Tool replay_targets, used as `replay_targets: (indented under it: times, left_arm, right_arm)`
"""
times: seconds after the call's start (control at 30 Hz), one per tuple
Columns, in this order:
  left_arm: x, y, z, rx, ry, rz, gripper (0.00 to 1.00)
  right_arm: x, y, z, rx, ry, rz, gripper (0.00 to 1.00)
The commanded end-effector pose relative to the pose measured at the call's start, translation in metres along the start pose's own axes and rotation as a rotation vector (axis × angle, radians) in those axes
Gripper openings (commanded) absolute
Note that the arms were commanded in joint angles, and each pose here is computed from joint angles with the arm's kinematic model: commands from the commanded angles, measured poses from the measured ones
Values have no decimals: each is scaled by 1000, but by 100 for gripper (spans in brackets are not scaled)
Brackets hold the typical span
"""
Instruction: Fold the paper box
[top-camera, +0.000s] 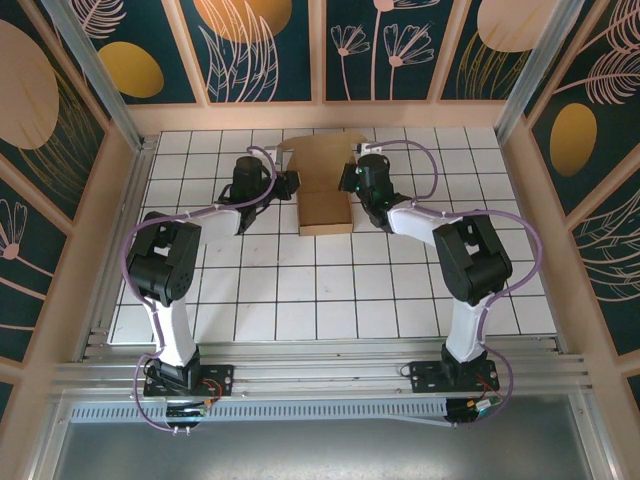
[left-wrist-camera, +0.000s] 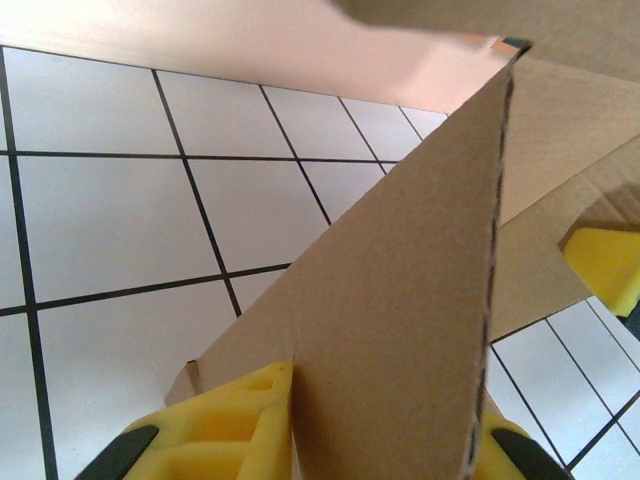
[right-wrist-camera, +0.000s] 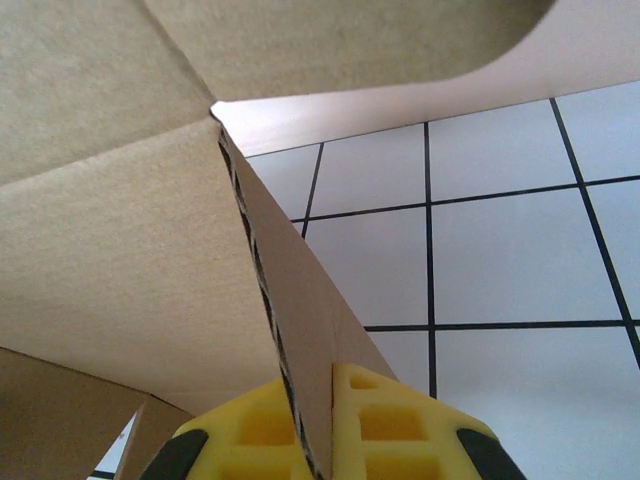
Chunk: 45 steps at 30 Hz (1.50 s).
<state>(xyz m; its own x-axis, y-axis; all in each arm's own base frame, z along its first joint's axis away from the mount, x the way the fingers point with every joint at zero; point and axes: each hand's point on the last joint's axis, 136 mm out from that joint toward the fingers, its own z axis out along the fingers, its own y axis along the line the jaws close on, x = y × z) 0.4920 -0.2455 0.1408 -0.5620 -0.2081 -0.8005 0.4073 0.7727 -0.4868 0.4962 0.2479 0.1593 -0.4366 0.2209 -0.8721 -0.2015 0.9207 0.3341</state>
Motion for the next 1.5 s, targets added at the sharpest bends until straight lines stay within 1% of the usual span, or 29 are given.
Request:
replay_targets:
  times: [0.0,0.13,0.3,0.43,0.47,0.5,0.53,0.77,1.03,1.33,1.47]
  left_arm:
    - [36,-32,-1,98,109,-60,19]
    - [45,-33,-4,86,124,-74,19]
    - [62,-39,-9,86,162,-57,19]
    - [75,-34,-13,68,170,-84,19]
    - [72,-35,-14,71,160,-87,19]
    - [82,-31,-17,62,176,-99,19]
    - [85,-30,-18,61,177,-104,19]
    - [102,-36,-25,96,199,-115,19]
    - [114,-42,-32,136,207,-182,19]
    - [134,-60,-40,216,265,-217,18]
    - [153,-54,-43,178,314,-228,18]
  right_arm:
    - [33,27,-13,-72,73,28,0]
    - [49,20,-23,-57,82,12,0]
    - [68,18,-33,-80,110,21,0]
    - [83,18,-38,-82,130,26,0]
    - [87,17,-40,-79,133,28,0]
    - [91,16,-41,-78,136,27,0]
    - [95,14,-42,-73,139,28,0]
    - [121,4,-50,-66,163,25,0]
    - [137,2,-60,-72,178,35,0]
    - [156,1,-76,-96,206,37,0]
    - [157,2,-83,-104,197,39,0]
